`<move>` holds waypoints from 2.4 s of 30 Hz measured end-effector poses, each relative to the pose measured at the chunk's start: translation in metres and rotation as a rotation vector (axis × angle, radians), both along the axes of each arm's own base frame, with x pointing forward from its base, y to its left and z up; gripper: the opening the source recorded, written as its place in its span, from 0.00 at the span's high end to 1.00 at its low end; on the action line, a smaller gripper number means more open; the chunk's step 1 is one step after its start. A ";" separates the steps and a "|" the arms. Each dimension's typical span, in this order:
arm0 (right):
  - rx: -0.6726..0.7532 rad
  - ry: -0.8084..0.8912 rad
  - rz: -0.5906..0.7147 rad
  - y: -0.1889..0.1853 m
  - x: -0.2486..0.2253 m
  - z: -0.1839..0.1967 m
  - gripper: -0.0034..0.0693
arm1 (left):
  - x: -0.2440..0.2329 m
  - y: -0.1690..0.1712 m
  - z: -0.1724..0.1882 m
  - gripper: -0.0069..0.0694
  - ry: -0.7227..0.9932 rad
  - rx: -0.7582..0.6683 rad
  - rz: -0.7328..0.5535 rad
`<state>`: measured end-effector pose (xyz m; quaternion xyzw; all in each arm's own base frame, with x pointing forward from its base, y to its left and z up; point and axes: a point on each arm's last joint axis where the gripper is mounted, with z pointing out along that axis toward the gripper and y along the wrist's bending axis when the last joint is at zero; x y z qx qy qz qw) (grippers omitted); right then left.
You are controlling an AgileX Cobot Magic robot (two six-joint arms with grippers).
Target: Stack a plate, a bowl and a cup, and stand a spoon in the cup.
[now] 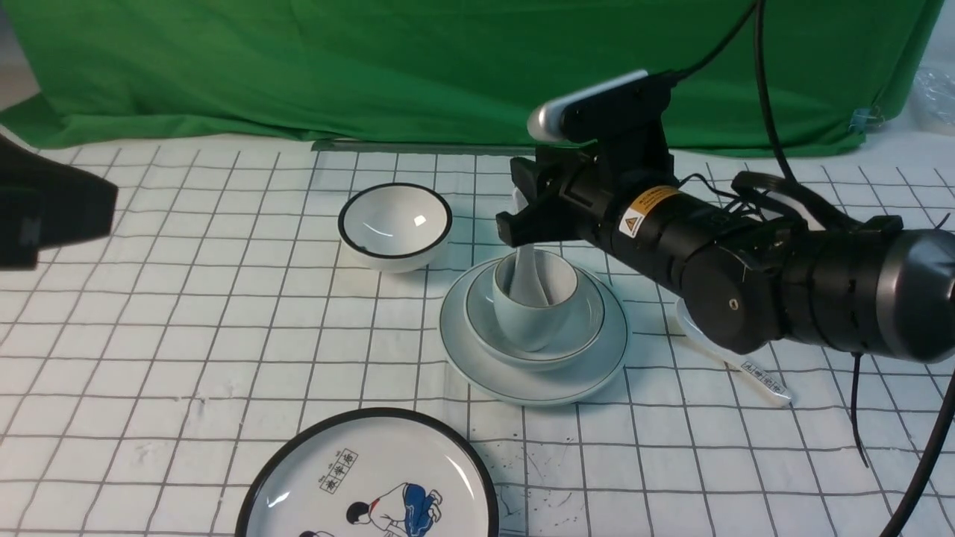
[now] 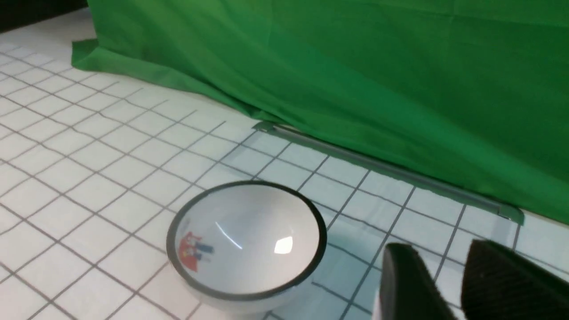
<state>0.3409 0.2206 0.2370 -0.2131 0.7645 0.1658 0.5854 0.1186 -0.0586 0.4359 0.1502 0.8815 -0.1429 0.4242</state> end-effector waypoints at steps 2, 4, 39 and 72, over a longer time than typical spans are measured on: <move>-0.012 0.004 0.007 -0.003 -0.006 0.012 0.63 | 0.000 0.000 0.000 0.91 -0.001 0.002 0.001; -0.024 0.008 0.018 -0.012 -0.020 0.041 0.63 | 0.000 0.001 0.000 0.91 -0.004 0.006 0.004; 0.298 -0.527 -0.259 -0.208 -0.294 0.033 0.82 | -0.100 0.057 -0.129 0.91 -0.693 -0.216 0.116; 0.301 -0.530 -0.259 -0.208 -0.294 0.033 0.70 | -0.063 0.054 -0.240 0.91 -0.570 -0.016 0.360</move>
